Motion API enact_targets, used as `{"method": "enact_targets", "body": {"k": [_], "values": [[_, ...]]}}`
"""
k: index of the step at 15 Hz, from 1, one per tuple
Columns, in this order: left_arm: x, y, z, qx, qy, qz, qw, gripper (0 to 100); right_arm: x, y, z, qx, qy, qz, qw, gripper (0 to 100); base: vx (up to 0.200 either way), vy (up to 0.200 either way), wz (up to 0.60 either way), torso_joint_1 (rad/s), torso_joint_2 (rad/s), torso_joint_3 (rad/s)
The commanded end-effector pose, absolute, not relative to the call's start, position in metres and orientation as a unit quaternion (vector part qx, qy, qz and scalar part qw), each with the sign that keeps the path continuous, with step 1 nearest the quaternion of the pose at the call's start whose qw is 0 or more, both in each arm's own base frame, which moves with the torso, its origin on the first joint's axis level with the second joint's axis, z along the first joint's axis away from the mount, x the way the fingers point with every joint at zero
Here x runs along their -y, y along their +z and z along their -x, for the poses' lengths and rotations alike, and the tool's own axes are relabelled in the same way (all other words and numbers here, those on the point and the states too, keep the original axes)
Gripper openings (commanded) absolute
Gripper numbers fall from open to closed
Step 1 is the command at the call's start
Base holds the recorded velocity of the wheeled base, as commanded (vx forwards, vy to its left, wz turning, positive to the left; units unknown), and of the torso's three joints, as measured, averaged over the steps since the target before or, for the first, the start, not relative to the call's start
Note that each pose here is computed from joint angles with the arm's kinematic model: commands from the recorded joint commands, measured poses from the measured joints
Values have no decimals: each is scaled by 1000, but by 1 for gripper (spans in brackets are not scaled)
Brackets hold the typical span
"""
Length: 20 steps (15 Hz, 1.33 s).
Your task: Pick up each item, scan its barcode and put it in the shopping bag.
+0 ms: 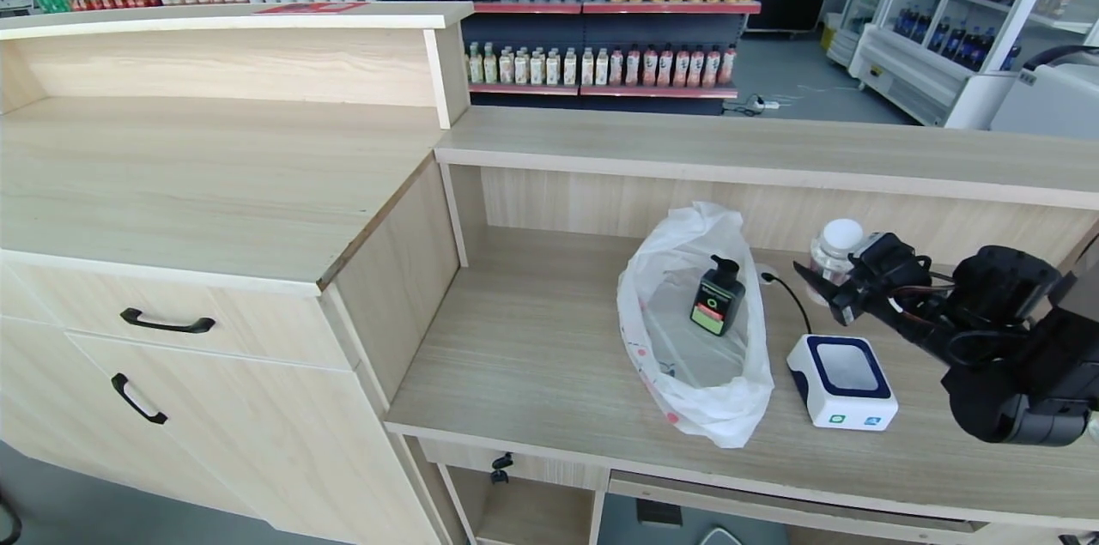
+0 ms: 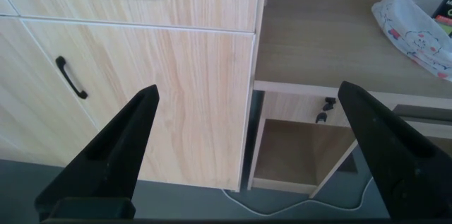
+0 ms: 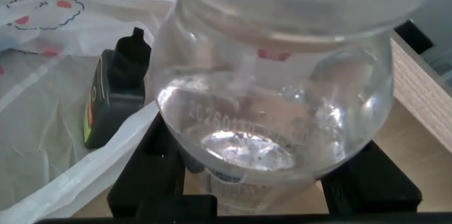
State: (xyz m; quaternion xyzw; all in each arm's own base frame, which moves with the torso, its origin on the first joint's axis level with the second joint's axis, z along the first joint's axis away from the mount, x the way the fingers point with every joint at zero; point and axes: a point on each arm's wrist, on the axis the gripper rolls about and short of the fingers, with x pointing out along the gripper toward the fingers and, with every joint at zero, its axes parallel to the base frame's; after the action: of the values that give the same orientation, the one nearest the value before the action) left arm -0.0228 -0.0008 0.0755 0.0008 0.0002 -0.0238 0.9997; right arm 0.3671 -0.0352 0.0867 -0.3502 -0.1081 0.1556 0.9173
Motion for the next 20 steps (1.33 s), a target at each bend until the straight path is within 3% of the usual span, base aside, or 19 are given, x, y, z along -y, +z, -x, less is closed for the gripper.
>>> {"method": "enact_targets", "body": {"k": [1, 20], "values": [[1, 76, 23, -1, -24, -1, 1000, 100, 35, 76, -370, 101, 170, 355, 914, 0, 0, 0, 0, 0, 0, 0], [1, 76, 23, -1, -24, -1, 1000, 100, 43, 57, -366, 105, 263, 339, 897, 0, 0, 0, 0, 0, 0, 0]]}}
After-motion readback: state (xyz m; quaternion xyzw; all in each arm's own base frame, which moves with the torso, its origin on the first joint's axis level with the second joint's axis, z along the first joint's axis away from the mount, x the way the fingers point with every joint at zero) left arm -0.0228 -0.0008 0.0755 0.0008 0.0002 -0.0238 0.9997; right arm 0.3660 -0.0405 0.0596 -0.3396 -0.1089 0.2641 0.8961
